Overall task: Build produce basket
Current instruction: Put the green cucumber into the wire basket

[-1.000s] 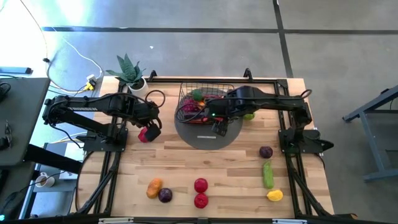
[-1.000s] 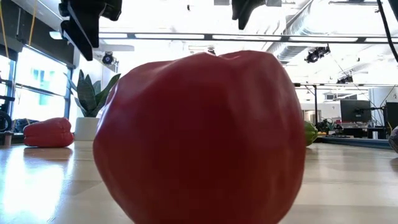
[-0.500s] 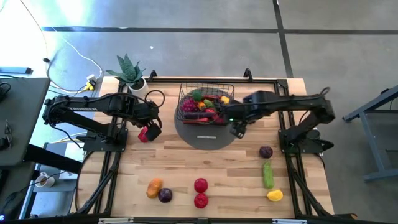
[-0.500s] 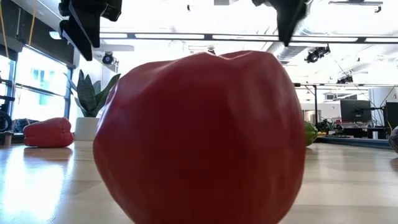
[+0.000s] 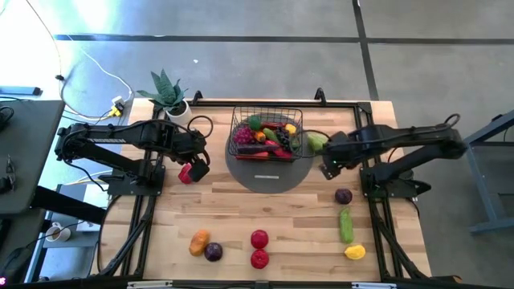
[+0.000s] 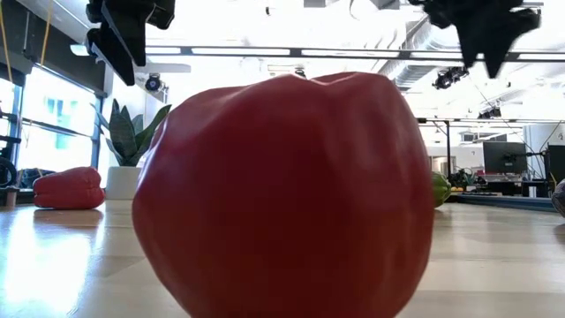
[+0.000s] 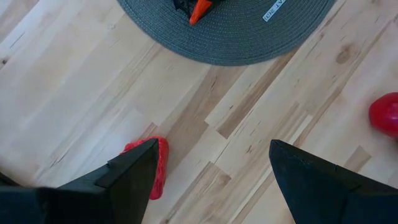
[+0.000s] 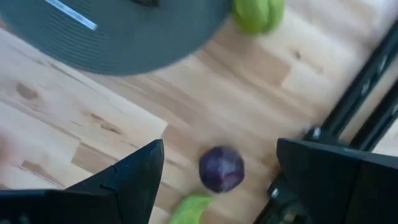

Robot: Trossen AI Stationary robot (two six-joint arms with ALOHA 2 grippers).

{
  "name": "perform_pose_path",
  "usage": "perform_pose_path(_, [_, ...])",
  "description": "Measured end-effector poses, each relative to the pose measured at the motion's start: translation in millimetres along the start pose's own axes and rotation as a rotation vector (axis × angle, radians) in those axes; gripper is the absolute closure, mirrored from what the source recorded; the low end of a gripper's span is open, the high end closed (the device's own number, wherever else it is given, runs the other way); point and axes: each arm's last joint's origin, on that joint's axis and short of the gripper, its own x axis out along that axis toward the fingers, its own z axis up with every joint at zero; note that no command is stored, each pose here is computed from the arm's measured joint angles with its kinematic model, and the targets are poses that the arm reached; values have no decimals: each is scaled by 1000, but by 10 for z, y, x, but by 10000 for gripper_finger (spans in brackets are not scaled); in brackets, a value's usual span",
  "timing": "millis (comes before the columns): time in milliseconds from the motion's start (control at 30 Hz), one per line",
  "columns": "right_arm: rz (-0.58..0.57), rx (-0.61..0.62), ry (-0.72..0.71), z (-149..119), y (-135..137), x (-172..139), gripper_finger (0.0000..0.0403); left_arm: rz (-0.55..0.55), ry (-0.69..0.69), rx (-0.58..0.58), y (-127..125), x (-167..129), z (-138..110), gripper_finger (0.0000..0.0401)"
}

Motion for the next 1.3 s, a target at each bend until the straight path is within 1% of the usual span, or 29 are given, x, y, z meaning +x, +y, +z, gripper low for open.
perform_pose_path(133, [-16, 95, 53, -137, -79, 129, 107, 1, -1, 0, 0, 0, 1, 105])
perform_pose_path(233, [-5, 144, 111, -229, -83, 227, 107, 1, -1, 0, 0, 0, 0, 105])
perform_pose_path(367, [25, 157, 180, -351, -19, 357, 107, 2, -1, 1, 0, 0, 0, 105])
perform_pose_path(467, [51, 159, 201, -442, 34, 459, 107, 3, -2, 1, 1, 0, 0, 105])
perform_pose_path(700, [109, 227, 250, -678, 141, 612, 107, 3, -3, 1, 0, 0, 0, 105])
perform_pose_path(833, [122, 269, 270, -838, 179, 663, 107, 3, -2, 1, 1, 0, 0, 105])
perform_pose_path(1067, [79, 343, 302, -1103, 209, 684, 107, 3, -3, 27, 0, 0, 0, 105])
perform_pose_path(1300, [-29, 408, 295, -1320, 306, 823, 107, 2, -4, 27, 0, 0, 2, 105])
